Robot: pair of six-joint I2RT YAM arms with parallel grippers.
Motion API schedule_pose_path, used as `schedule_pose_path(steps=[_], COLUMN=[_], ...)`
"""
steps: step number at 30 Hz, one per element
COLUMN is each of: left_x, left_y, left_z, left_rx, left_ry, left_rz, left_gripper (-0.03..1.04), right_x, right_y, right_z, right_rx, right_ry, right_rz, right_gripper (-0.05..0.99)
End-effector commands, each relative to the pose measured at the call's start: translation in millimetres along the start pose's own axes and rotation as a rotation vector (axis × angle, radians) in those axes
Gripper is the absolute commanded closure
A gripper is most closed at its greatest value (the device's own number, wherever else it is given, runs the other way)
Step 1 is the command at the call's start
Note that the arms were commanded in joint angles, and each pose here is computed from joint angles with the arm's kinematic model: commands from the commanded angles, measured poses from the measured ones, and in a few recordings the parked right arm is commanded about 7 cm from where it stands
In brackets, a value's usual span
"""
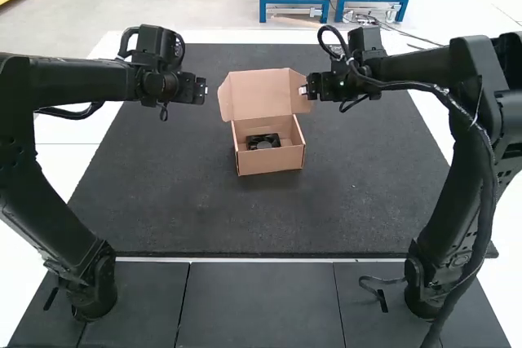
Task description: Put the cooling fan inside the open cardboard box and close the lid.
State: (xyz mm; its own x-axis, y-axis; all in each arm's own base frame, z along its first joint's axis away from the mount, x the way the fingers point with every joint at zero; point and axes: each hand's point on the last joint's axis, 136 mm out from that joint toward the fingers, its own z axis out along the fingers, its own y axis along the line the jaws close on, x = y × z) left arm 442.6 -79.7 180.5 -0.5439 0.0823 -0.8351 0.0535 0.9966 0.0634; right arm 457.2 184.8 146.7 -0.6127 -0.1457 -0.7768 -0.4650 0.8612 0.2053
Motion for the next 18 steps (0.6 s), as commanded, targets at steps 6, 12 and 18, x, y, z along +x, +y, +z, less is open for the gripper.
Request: schedule_pose_path(steps=[6, 12, 18], left_x=[-26.6, -31.1, -31.7], left_y=[-1.9, -4.6, -7.6], left_z=[5.7, 14.9, 20.3], left_rx=[-0.003, 0.0, 0.003], left_ry=[-0.05, -0.047, -0.042], left_rz=[-0.015, -0.014, -0.013], left_gripper=[0.04, 0.04, 0.04], right_x=[-30.8, -34.4, -26.7], right_y=[15.1, 23.5, 23.5], right_z=[6.2, 12.3, 15.6], right_rx=[-0.041, -0.055, -0.061], right_ry=[-0.053, -0.039, -0.005], right_rz=[-0.027, -0.029, -0.02], right_gripper=[0.08, 0.2, 0.29])
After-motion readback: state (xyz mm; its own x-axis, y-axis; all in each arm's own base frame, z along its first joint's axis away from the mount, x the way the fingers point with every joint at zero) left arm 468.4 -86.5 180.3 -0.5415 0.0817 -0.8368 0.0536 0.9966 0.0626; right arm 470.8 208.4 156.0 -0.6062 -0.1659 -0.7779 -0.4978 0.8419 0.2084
